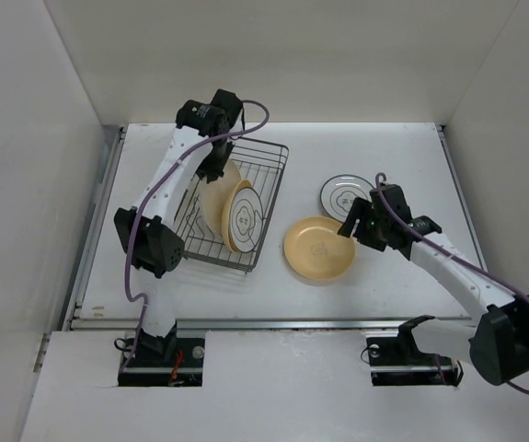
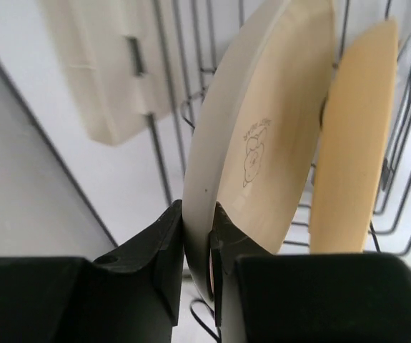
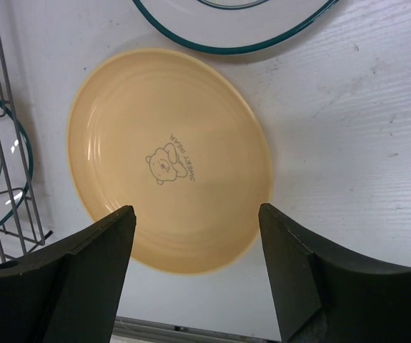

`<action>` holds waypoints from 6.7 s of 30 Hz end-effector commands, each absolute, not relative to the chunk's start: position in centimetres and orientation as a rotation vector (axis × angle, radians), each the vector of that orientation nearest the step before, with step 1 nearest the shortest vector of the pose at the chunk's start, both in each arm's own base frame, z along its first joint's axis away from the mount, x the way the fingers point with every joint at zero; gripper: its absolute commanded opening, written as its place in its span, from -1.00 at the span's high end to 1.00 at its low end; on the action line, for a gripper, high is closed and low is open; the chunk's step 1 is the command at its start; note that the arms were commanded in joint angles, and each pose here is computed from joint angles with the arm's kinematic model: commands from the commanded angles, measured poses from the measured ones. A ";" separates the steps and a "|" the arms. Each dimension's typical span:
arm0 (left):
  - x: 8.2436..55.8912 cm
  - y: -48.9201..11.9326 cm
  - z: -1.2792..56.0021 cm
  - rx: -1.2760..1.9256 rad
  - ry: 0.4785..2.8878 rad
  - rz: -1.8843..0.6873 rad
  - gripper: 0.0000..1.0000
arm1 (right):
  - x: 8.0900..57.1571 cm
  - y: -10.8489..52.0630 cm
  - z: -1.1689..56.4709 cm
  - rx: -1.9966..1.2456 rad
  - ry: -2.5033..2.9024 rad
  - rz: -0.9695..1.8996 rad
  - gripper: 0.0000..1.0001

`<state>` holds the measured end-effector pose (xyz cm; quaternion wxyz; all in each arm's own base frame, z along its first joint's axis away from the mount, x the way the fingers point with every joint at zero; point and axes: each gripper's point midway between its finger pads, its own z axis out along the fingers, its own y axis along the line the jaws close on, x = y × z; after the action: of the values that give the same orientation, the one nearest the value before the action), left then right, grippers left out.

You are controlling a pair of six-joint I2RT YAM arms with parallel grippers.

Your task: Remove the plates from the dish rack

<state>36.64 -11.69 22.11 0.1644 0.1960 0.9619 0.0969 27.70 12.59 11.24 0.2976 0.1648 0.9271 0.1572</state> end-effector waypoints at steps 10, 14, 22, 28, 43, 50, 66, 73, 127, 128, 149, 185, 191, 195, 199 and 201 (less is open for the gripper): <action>42.3 -12.5 36.0 0.328 2.137 0.376 1.00 | 29.4 14.0 17.7 0.347 2.308 0.524 -0.51; 43.2 -13.2 39.5 0.224 2.004 0.313 1.00 | 30.1 14.9 20.1 0.319 2.230 0.596 -0.51; 42.1 -18.6 43.3 0.288 1.863 0.093 1.00 | 31.5 16.4 24.1 0.276 2.098 0.713 -0.51; 37.5 -26.1 37.8 0.627 2.058 -0.381 1.00 | 31.5 17.0 27.4 0.237 1.964 0.801 -0.51; 29.8 -31.7 30.5 0.945 2.333 -0.950 1.00 | 32.1 17.4 22.9 0.291 2.037 0.800 0.02; 29.3 -31.8 29.7 0.954 2.362 -0.979 1.00 | 32.4 16.4 21.3 0.379 2.061 0.738 1.00; 36.1 -19.5 30.1 0.673 2.362 0.048 -0.99 | 28.1 12.2 14.9 0.545 2.215 0.528 1.00; 35.9 -14.7 27.5 0.675 2.457 0.422 -0.99 | 26.7 12.4 10.8 0.511 2.359 0.486 1.00; 34.9 -17.0 22.1 0.845 2.625 0.309 0.07 | 27.3 12.1 6.6 0.436 2.529 0.306 -0.28; 34.9 -17.0 22.1 0.857 2.622 0.311 0.10 | 27.3 12.1 6.6 0.436 2.529 0.306 -0.28; 38.5 -15.6 30.5 0.697 2.289 0.569 1.00 | 27.2 11.9 6.8 0.438 2.517 0.301 -0.28; 36.8 -28.7 31.2 0.674 2.270 -0.450 1.00 | 30.0 15.9 24.3 0.269 1.932 0.777 -0.84; 35.8 -29.5 28.9 0.701 2.342 -0.547 1.00 | 30.3 16.1 24.2 0.298 1.905 0.811 -0.79; 34.9 -29.5 28.7 0.720 2.355 -0.584 1.00 | 31.0 16.5 23.0 0.333 1.930 0.821 -0.74; 34.0 -29.6 29.7 0.722 2.336 -0.631 1.00 | 32.1 16.3 20.3 0.419 2.020 0.766 -0.61; 33.9 -29.6 30.0 0.721 2.325 -0.634 1.00 | 32.5 16.5 19.4 0.426 2.048 0.753 -0.50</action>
<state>35.47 -29.40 25.37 0.2655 0.2722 0.9038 -0.1963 31.39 16.08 18.40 0.4343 0.1597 0.8353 0.2970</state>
